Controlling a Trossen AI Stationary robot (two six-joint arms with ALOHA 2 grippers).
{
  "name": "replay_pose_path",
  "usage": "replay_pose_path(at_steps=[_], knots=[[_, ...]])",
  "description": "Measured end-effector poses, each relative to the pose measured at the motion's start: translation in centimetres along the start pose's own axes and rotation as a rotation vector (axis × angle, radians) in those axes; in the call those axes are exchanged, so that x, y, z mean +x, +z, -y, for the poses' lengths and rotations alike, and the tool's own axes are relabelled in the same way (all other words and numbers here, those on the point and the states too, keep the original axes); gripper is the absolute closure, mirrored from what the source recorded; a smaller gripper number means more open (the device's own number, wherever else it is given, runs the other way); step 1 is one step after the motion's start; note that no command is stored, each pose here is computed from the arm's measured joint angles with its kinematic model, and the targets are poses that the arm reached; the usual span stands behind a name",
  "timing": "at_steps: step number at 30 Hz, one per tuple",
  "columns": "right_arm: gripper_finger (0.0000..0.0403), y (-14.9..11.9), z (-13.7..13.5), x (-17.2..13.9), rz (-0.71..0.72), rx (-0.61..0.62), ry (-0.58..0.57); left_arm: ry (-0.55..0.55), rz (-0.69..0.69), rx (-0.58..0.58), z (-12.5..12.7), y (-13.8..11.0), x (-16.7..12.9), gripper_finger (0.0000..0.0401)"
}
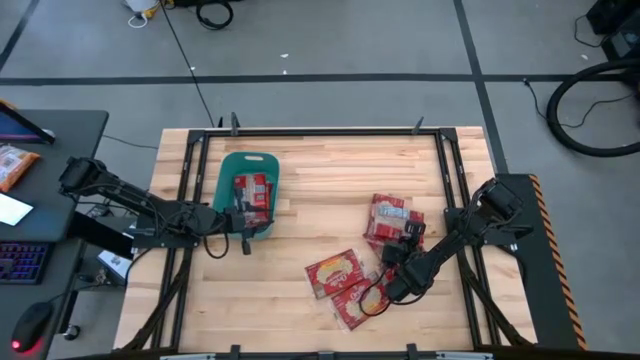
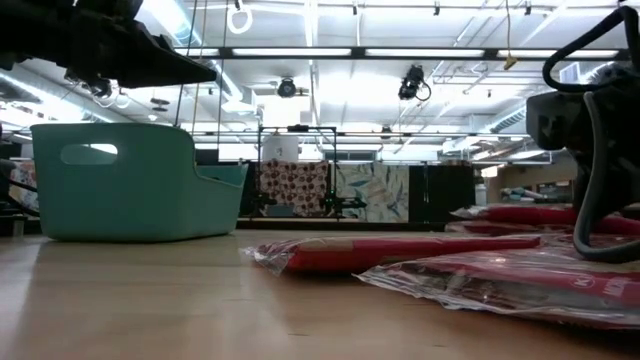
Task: Sort popcorn bags into baskets
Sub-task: Put the red popcorn bag into the green bin
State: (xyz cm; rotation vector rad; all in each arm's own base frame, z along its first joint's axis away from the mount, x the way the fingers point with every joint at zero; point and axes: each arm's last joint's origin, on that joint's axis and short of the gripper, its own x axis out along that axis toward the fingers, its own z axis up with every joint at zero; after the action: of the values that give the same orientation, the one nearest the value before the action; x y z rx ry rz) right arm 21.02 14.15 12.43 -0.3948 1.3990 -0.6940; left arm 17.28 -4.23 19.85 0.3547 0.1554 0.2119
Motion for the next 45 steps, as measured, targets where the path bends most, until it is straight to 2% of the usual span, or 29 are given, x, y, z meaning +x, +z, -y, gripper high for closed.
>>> replay_pose_path(at_steps=[5, 11, 22, 30, 37, 45], knots=[[0.0391, 1.2, 0.7, -1.7, 0.051, -0.042, -0.058, -0.029, 0.008, -0.054, 0.1, 0.3, 0.0, 0.0259], [0.0395, 3.7, 2.2, -4.3, 0.102, -0.111, -0.113, -0.083, -0.027, -0.106, 0.4, 2.4, -0.2, 0.0259], [0.0399, 8.8, 4.5, -6.9, 0.306, -0.175, -0.197, -0.140, 0.033, -0.172, 0.8, 4.0, -1.6, 0.0259], [0.0398, 14.1, 6.0, -6.2, 0.428, -0.282, -0.229, -0.159, 0.063, -0.232, 0.6, 4.4, -2.2, 0.0259], [0.0398, 18.4, 8.0, -5.0, 0.522, -0.331, -0.262, -0.263, 0.056, -0.247, 1.0, 4.3, -2.3, 0.0259], [0.0398, 21.6, 10.3, -4.0, 0.653, -0.391, -0.213, -0.266, 0.054, -0.286, 1.0, 4.3, -2.3, 0.0259]])
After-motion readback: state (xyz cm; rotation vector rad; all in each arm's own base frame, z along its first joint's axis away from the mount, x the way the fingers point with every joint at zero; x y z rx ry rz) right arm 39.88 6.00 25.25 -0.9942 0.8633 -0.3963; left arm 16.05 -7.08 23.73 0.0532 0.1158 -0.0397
